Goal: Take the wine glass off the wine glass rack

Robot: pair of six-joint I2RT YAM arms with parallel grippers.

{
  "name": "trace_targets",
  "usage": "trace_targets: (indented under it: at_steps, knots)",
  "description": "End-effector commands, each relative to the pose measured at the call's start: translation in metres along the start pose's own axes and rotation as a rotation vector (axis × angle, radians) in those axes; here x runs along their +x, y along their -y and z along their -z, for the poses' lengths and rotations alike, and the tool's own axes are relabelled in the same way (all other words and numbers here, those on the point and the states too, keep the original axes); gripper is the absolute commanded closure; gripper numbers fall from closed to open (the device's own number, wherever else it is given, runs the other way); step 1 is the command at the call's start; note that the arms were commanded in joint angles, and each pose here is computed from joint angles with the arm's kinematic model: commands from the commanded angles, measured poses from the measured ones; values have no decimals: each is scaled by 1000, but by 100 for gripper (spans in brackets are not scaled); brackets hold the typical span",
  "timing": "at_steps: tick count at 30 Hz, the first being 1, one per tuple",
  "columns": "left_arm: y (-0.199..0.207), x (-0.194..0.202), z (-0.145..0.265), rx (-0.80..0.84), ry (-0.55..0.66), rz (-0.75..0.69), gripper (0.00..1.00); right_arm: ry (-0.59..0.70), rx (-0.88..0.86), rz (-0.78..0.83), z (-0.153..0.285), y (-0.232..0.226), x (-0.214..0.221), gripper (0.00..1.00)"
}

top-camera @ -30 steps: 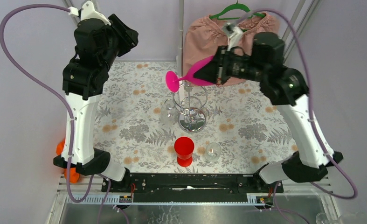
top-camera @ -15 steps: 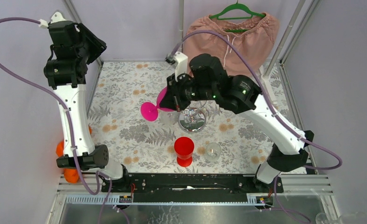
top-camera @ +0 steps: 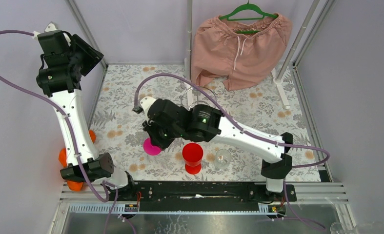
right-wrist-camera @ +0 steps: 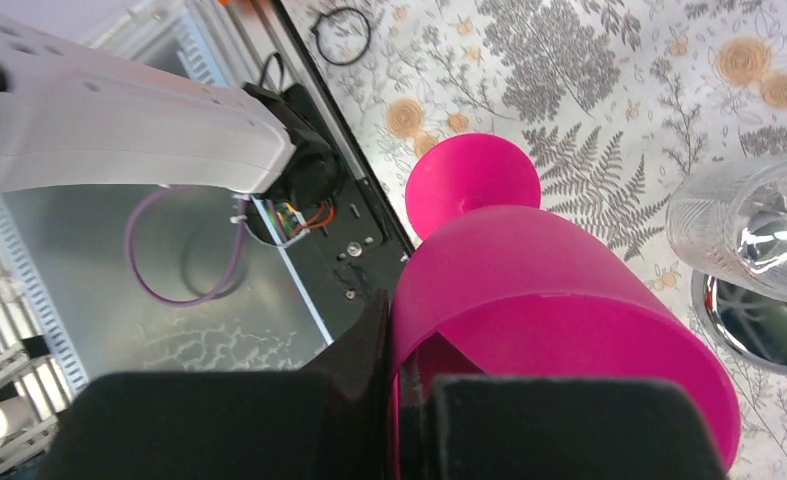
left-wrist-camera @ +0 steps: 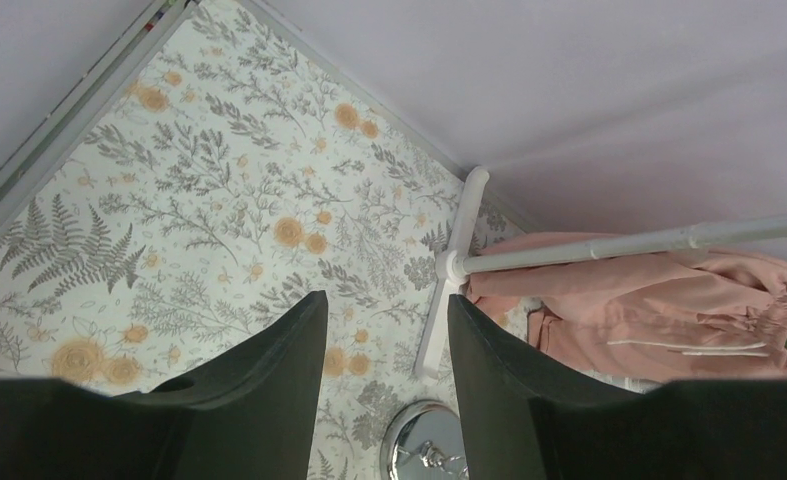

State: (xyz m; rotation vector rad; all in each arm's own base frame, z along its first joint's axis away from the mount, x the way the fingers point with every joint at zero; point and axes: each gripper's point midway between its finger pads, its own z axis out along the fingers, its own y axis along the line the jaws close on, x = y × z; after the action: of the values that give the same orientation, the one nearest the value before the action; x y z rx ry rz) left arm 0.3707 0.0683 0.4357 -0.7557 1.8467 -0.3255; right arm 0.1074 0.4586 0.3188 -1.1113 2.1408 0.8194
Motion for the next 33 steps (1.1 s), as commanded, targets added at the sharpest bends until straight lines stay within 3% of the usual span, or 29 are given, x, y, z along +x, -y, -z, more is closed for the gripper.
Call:
trace_targets:
  at_steps: [1, 16, 33]
  knots:
    - [-4, 7, 13, 30, -17, -22, 46, -27, 66, 36, -11, 3, 12, 100]
    - [-8, 39, 49, 83, -18, -63, 46, -228, 165, 71, -91, 14, 75, 100]
    - [-12, 39, 67, 64, 16, -90, 45, -305, 182, 68, -124, 20, 103, 100]
